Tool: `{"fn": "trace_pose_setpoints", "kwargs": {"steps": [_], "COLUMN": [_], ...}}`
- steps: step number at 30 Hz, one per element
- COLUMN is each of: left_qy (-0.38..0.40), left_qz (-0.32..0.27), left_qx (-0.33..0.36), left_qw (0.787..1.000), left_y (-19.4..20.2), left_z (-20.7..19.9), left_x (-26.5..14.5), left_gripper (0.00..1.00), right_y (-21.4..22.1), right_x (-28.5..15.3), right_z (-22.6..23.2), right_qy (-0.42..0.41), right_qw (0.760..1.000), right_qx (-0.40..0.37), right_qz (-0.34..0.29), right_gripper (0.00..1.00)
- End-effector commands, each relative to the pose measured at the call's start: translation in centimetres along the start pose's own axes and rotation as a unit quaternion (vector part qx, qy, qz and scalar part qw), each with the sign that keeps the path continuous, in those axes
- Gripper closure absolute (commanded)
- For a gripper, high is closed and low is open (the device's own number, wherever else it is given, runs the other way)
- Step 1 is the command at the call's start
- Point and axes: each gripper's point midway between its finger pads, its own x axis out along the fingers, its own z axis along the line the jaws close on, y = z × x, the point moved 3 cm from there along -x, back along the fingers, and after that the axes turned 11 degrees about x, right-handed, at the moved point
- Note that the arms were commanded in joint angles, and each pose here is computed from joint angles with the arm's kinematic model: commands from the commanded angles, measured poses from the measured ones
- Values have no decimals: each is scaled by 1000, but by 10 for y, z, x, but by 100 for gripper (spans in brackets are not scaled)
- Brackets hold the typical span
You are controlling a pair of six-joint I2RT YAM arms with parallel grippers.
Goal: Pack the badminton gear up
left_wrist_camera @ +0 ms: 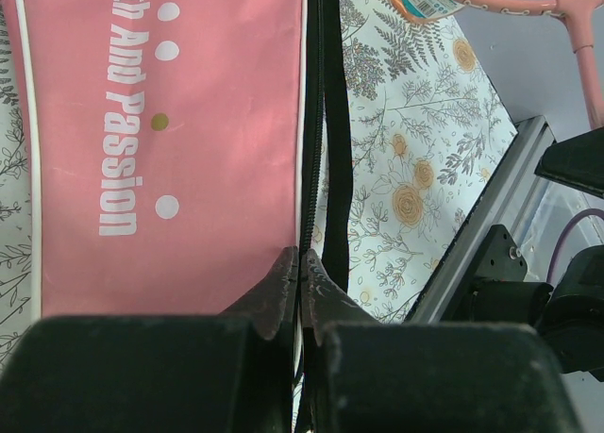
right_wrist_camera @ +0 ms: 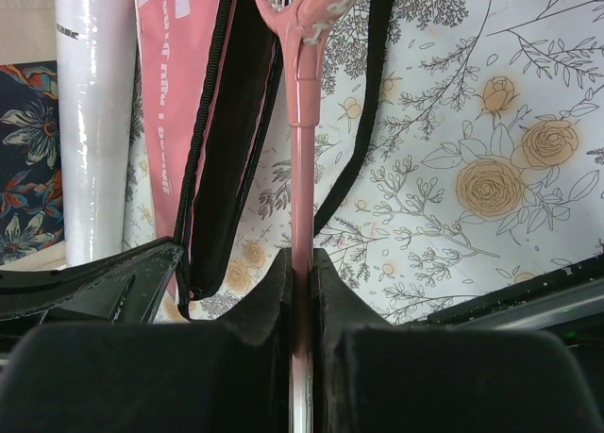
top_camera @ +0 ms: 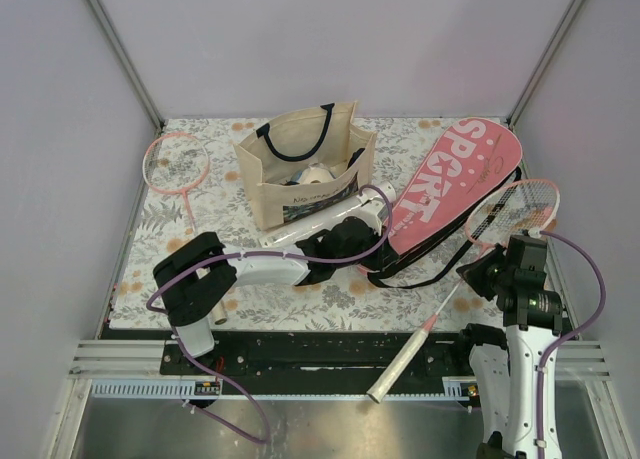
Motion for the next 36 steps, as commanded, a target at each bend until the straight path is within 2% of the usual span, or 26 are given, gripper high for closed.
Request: {"fn": "trace_pose_setpoints", "kwargs": {"steps": [1,13,21,26,31,36], "left_qy": [29,31,35,38,32,33], "left_qz": [-70,-71,-74,-75,-74,-81], "left_qx": [1,-2,-2,-2,-6,-18], "left_qw": [997,997,997,996,997,996], "left_y": [-49,-52,-55,-56,-58,-69], "left_z": [-20,-21,-24,-25,-23,-23], "left_x": [-9,-8,-8,-9,-8,-4], "left_gripper": [100,100,100,100,100,100], "right_y": [6,20,15,19,0,2], "right_x": [4,23,21,14,-10,-25], "right_z": [2,10,11,21,32,33], "right_qy": [-10,-39,-34,-56,-54,-48], "right_qw": [999,995,996,993,996,996], "right_qx": [25,34,51,72,63,74], "right_qz": [18,84,62,80,24,26], "right_gripper": [100,100,100,100,100,100]}}
